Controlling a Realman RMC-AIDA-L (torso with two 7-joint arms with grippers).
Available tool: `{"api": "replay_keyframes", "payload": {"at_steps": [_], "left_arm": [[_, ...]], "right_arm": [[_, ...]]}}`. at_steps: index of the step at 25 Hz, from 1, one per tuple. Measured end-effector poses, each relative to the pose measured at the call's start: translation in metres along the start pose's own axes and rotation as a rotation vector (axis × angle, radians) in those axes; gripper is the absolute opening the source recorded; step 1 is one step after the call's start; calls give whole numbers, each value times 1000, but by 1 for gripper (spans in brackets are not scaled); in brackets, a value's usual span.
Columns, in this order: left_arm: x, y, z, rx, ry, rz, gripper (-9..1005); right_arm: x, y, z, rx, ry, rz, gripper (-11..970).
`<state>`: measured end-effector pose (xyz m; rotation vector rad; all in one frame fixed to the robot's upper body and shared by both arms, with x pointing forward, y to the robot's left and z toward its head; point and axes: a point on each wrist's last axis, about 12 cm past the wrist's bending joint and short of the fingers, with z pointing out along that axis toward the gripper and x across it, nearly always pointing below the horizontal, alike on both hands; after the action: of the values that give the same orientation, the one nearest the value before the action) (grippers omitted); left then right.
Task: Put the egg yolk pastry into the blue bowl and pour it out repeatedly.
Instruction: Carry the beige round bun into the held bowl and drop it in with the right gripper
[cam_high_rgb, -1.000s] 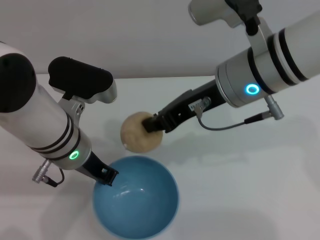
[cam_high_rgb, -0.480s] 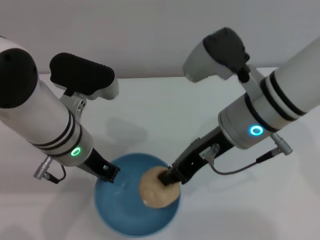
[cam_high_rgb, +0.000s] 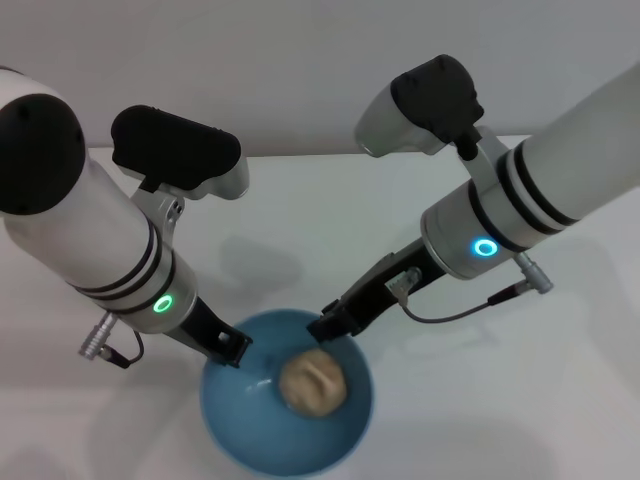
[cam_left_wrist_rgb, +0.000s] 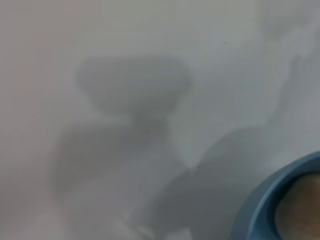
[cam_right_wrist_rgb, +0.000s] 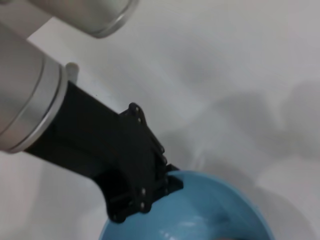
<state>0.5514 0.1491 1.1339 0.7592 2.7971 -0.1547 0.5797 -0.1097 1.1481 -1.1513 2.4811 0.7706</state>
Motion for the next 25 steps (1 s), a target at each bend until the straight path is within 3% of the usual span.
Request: {"api": "replay_keyframes", "payload": {"at_steps": [6,12,19,25], "left_arm": [[2,-2,2,6,5,4,0],[2,-1,3,8,-10,0,0],[-2,1,3,6,-59,3,-1],[-10,-2,5,9,-150,22,-1]], "right_arm": [[-5,-6,-5,14,-58,53,229],[1,-40,-42,80,-209,197,225],[41,-85,-81,226,-380,337,225],[87,-111,-81,373,-476,393,225]]}}
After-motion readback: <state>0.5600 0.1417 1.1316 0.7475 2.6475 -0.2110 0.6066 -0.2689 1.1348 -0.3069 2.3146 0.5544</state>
